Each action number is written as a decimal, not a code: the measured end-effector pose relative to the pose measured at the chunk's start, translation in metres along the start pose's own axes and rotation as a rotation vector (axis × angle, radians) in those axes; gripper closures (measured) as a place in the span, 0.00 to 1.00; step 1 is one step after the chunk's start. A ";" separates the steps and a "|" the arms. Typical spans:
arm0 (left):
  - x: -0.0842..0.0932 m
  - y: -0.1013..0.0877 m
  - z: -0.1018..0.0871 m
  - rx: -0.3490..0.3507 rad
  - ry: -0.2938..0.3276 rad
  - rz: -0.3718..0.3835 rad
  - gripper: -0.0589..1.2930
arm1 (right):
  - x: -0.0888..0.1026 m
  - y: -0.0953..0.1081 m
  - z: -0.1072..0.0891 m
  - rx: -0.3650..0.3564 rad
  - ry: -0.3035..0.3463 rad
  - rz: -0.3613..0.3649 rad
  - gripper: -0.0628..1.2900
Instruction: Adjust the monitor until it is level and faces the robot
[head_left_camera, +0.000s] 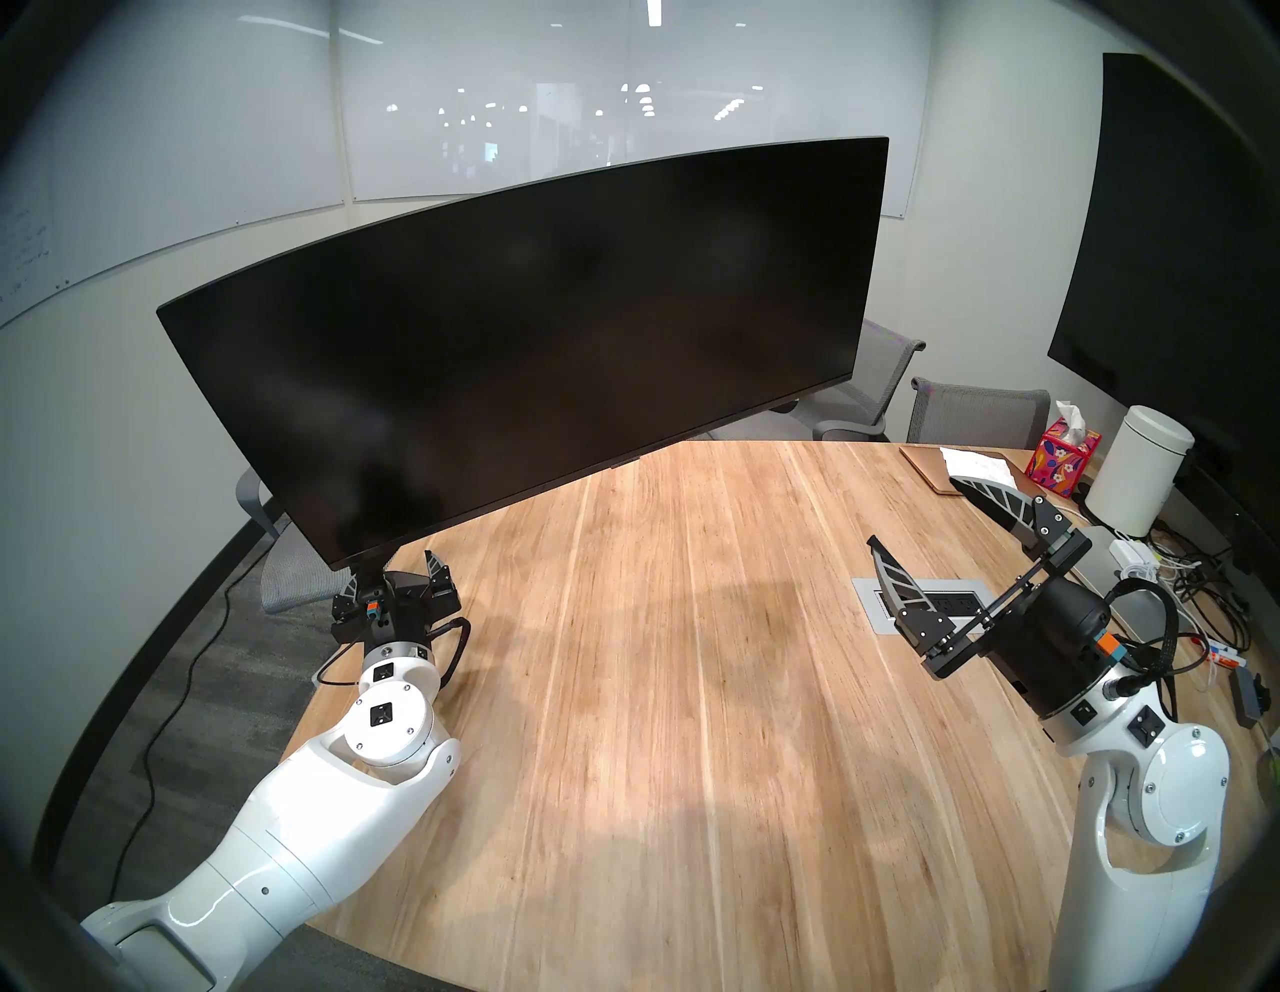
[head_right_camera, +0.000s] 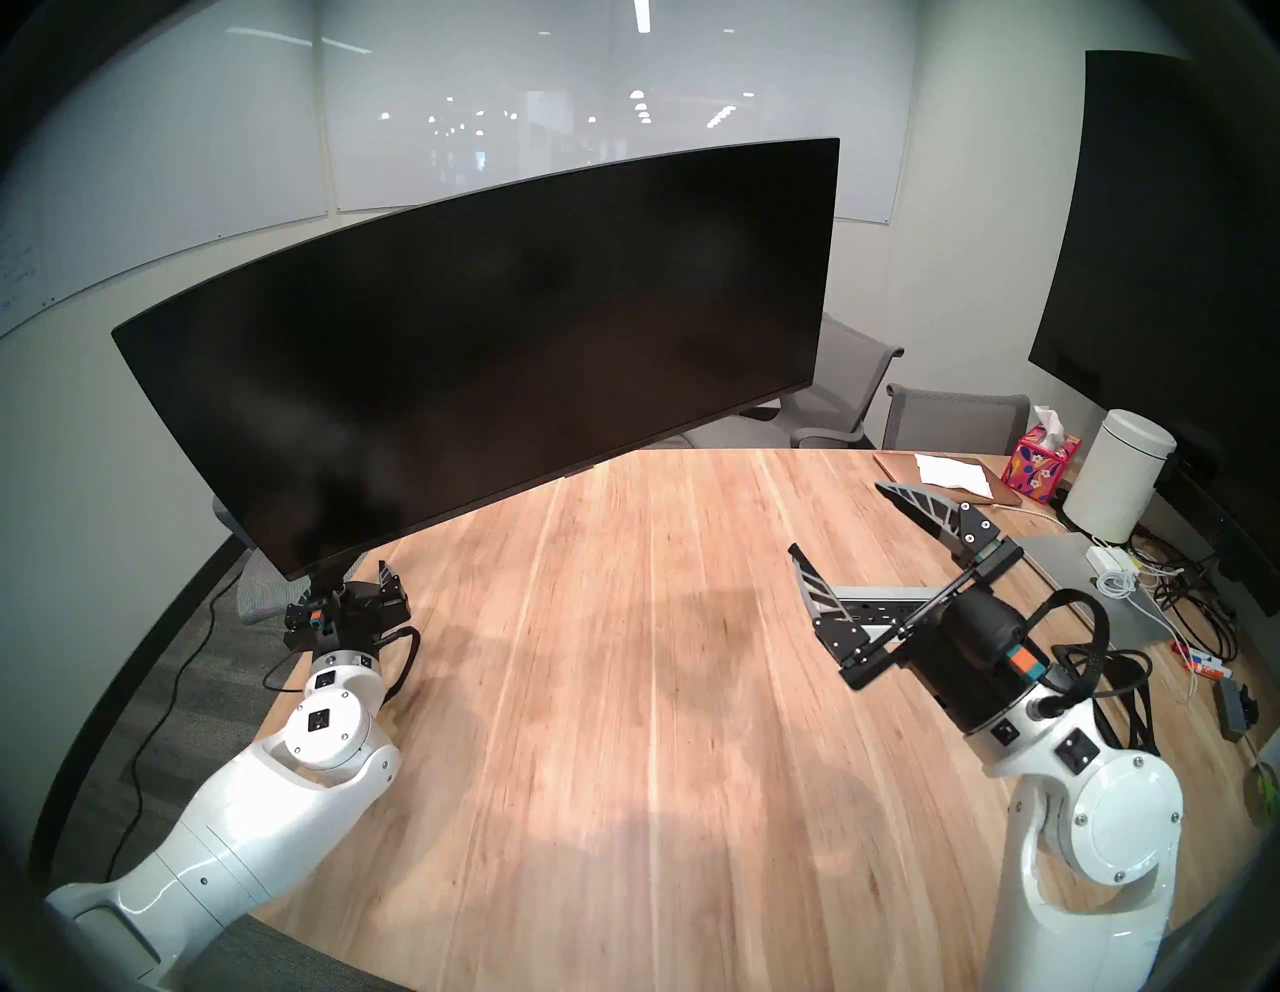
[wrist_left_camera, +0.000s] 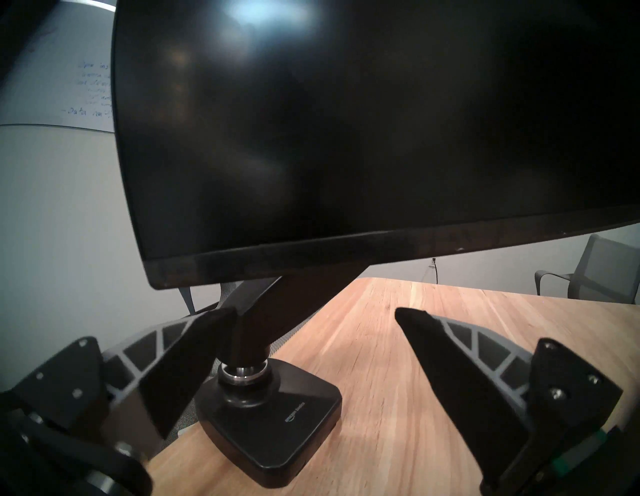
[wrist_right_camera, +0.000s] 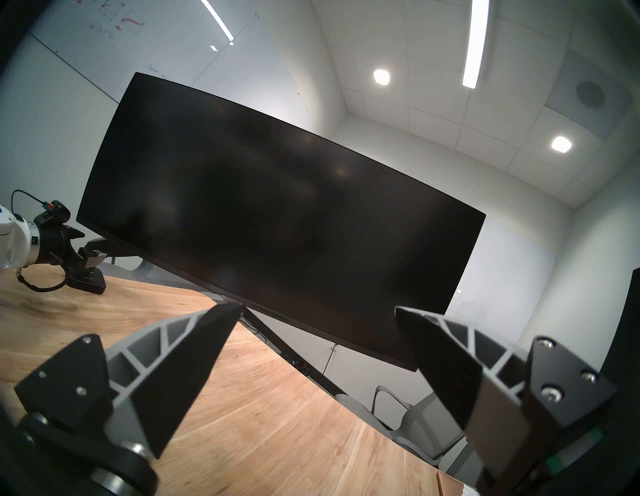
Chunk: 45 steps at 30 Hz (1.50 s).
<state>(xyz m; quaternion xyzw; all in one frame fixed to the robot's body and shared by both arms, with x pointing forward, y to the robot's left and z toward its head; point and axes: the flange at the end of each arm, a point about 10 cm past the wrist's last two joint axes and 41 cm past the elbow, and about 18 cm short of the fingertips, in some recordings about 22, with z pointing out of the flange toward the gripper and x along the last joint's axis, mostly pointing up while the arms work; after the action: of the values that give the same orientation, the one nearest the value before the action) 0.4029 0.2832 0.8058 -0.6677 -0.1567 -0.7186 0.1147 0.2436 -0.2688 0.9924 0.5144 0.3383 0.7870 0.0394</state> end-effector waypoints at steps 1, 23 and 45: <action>0.000 0.000 0.000 -0.002 0.001 0.000 0.03 | 0.000 0.000 0.000 0.000 0.000 0.000 0.05; -0.011 0.001 0.009 -0.016 -0.050 -0.050 0.03 | 0.000 0.000 0.000 0.000 0.000 0.000 0.05; 0.004 -0.004 0.025 -0.015 0.025 -0.015 0.03 | 0.000 0.000 0.000 0.000 0.000 0.000 0.05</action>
<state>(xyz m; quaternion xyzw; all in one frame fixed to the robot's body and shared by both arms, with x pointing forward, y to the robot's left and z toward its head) 0.4242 0.2961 0.8110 -0.6583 -0.1549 -0.7289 0.1061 0.2436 -0.2688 0.9924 0.5144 0.3383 0.7870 0.0395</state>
